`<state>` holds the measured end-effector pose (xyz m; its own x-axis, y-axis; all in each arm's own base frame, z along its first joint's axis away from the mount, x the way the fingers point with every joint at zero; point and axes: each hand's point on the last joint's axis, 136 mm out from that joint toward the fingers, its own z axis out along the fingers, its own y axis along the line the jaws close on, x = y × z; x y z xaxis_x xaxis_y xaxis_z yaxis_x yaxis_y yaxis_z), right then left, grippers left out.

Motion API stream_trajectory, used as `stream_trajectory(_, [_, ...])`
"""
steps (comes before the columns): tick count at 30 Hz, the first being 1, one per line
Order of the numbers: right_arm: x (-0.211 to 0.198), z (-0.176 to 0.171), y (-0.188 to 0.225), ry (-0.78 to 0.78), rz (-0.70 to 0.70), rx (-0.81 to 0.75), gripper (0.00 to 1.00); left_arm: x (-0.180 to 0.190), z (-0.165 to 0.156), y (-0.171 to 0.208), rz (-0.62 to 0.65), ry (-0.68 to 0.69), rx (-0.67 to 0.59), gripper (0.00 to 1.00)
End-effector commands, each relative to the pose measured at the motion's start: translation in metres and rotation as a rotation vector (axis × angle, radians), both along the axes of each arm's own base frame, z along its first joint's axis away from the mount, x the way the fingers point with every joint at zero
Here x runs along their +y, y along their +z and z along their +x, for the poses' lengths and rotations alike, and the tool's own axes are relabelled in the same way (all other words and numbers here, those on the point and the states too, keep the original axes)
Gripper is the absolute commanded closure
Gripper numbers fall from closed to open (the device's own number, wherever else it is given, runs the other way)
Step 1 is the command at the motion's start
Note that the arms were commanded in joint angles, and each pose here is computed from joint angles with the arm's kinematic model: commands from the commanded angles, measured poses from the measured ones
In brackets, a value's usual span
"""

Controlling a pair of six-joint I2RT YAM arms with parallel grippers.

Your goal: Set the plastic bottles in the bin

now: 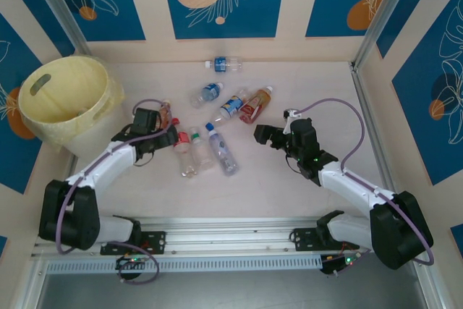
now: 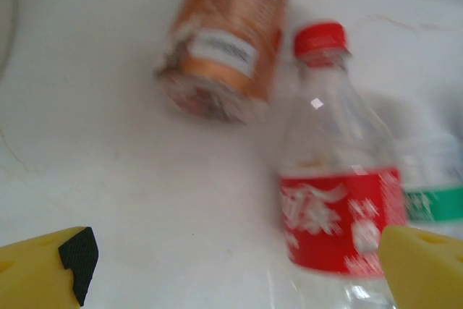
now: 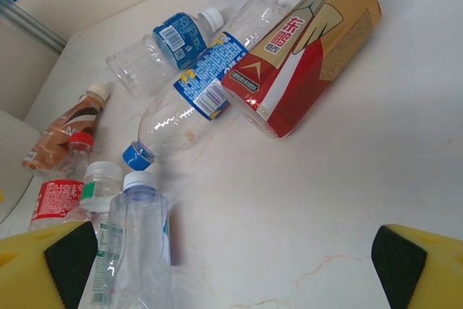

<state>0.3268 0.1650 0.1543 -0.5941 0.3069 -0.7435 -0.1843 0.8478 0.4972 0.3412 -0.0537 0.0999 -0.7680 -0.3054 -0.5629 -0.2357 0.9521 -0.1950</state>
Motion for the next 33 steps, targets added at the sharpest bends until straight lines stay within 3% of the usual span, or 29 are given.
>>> stream_trajectory(1, [-0.005, -0.005, 0.003, -0.008, -0.006, -0.024, 0.01, 0.005, 0.033, 0.023, -0.004, -0.038, -0.128, 0.00])
stream_trajectory(7, [-0.009, -0.006, 0.007, -0.024, -0.014, -0.039, 0.01, 0.004, 0.062, 0.013, 0.027, -0.096, -0.093, 0.00])
stream_trajectory(15, [-0.011, -0.009, 0.004, -0.028, -0.019, -0.029, 0.01, 0.006, 0.078, -0.019, 0.034, -0.057, -0.035, 0.09])
stream_trajectory(21, [-0.014, -0.010, 0.003, -0.036, -0.028, -0.027, 0.01, 0.004, 0.082, -0.035, 0.040, -0.068, -0.003, 0.24])
stream_trajectory(33, [-0.015, -0.009, 0.004, -0.040, -0.034, -0.029, 0.01, -0.002, 0.081, -0.049, 0.012, -0.084, 0.030, 0.40])
